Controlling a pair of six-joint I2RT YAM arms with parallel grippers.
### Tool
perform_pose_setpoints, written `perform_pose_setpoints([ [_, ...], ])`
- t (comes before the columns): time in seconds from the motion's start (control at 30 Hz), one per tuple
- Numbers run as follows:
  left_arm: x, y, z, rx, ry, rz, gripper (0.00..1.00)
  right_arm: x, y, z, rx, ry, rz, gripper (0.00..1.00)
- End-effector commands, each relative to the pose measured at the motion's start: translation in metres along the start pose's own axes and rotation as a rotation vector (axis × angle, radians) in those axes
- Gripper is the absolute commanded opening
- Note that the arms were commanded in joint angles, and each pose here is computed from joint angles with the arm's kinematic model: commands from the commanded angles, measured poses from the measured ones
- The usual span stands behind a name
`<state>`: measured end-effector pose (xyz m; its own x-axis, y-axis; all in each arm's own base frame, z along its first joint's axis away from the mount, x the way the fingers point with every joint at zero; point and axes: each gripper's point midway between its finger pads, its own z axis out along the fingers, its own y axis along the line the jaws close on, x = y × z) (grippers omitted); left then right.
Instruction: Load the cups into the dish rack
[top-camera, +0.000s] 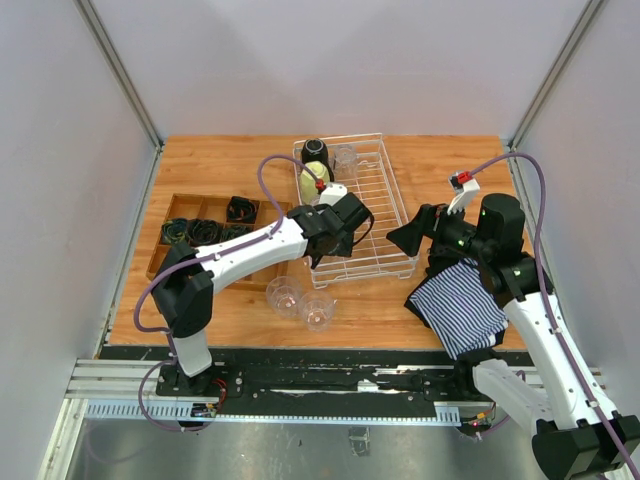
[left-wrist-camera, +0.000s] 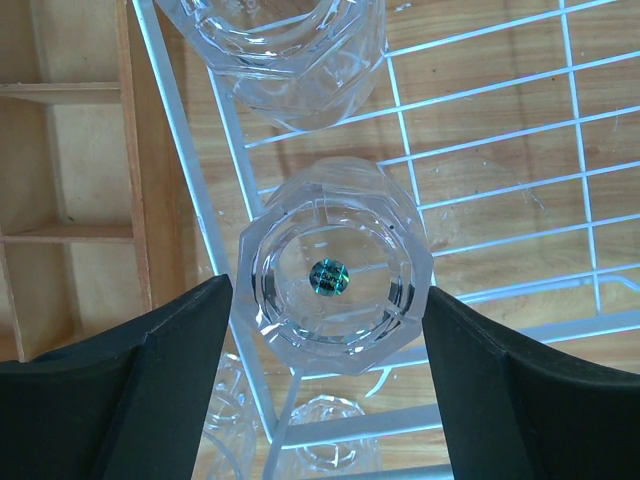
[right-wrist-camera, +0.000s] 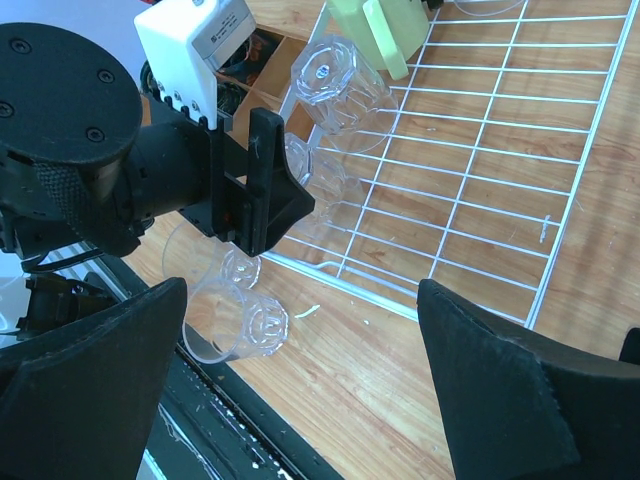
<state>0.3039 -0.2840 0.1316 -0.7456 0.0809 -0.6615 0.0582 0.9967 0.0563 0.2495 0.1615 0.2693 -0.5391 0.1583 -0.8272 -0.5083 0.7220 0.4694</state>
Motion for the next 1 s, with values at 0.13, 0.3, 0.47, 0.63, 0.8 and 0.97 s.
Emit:
perform_pose_setpoints([
  [0.13, -0.031, -0.001, -0.024, 0.008, -0.066, -0.038, 0.82, 0.003, -0.002, -0.004, 0.004, 0.002, 0.013, 0.98],
  [0.3, -0.052, 0.006, -0.047, 0.003, -0.094, -0.058, 0.83, 0.006, -0.003, -0.005, 0.010, 0.013, 0.010, 0.98],
  [0.47, -0.058, 0.024, -0.079, 0.029, -0.104, -0.070, 0.82, 0.008, -0.004, -0.006, 0.014, 0.013, 0.007, 0.98],
  [0.63, -0.034, 0.037, -0.099, 0.105, -0.046, -0.053, 0.70, 0.010, -0.005, -0.004, 0.011, 0.022, 0.016, 0.98],
  [0.8, 0.016, 0.048, -0.103, 0.150, 0.088, -0.051, 0.58, 0.010, -0.004, -0.002, 0.004, 0.021, 0.024, 0.98],
  [0.97, 0.049, 0.065, -0.100, 0.149, 0.136, -0.059, 0.49, 0.010, -0.004, -0.001, -0.001, 0.020, 0.036, 0.98],
])
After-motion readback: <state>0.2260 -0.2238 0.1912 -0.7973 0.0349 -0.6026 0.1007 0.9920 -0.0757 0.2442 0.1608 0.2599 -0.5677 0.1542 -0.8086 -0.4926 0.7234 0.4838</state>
